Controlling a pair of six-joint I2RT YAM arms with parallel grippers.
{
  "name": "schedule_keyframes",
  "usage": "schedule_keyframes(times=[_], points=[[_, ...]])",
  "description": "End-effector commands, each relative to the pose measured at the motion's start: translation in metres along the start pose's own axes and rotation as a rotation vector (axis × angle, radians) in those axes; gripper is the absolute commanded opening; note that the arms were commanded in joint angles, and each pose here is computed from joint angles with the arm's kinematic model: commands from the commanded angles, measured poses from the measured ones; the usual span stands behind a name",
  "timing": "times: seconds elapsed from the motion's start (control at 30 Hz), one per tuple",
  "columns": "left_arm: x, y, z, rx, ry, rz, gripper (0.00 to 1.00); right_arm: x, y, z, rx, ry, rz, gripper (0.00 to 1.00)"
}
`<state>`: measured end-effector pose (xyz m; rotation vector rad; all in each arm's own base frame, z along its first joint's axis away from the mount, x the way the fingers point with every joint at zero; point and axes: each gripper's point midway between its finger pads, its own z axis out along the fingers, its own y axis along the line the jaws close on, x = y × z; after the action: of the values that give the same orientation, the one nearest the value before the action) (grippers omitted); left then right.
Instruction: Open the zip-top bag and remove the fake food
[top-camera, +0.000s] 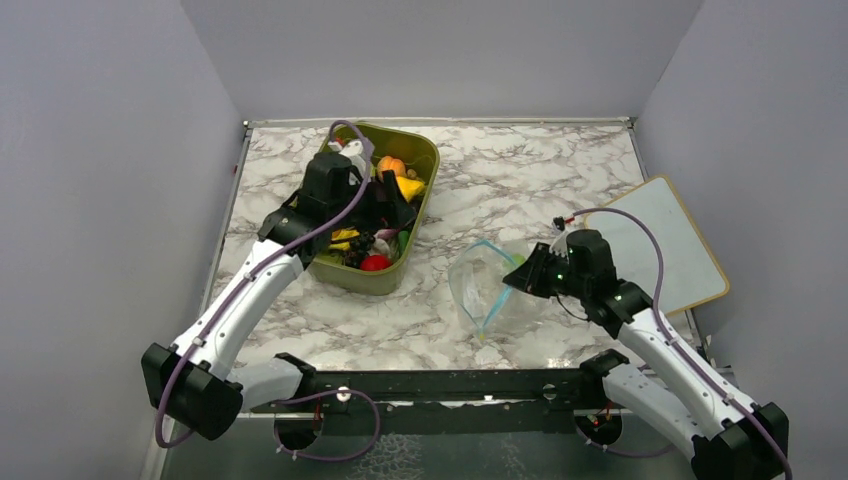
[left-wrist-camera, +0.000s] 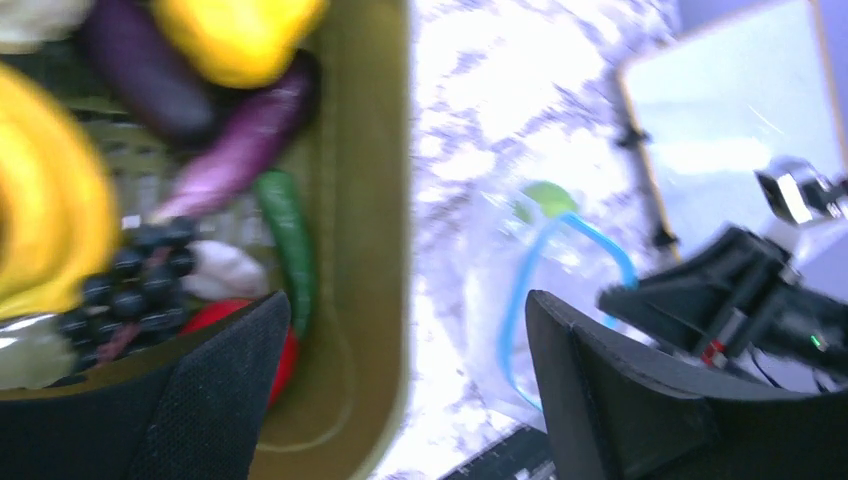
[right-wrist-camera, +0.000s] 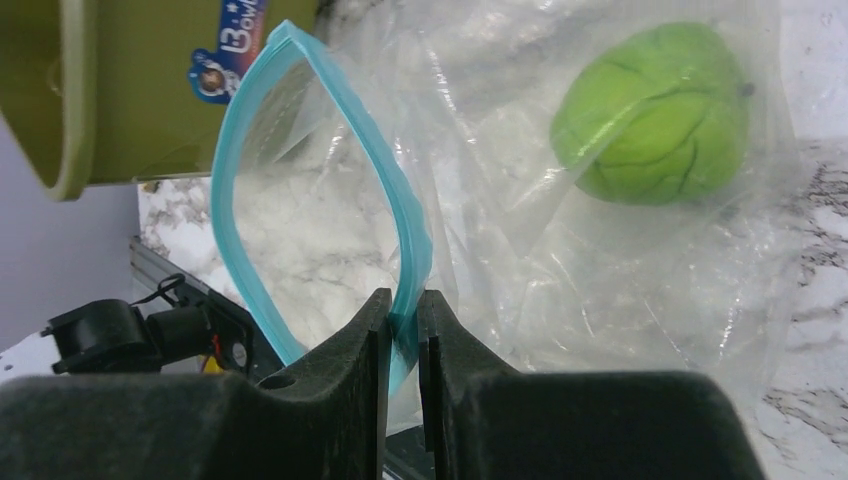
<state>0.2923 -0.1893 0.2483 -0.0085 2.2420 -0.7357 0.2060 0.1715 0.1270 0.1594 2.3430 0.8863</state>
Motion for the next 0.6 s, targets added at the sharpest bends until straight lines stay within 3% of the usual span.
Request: schedule_keyframes(times=[0.0,0.1,0.33,0.47,0.57], points=[[0.025,-0.078,0.003,0.291,0.087,0.112,0.85,-0.022,0.034,-0.018,-0.118,-0.065,-0.05,0.15],[0.049,-0.106,0.012,0.328,0.133,0.166,0.82,-0.029,0.047,-0.026,-0.167,-0.093,-0.089,0.15],[0.091,-0.162,0.036,0.423,0.208,0.169,0.63,-0.038,0.067,-0.042,-0.237,-0.128,-0.165,0.15],[0.108,-0.159,0.065,0.346,0.248,0.102,0.49,-0.036,0.068,-0.044,-0.237,-0.105,-0.179,0.15],[0.128,-0.164,0.078,0.348,0.307,0.126,0.49,-0.033,0.071,-0.046,-0.257,-0.1,-0.183,0.15]])
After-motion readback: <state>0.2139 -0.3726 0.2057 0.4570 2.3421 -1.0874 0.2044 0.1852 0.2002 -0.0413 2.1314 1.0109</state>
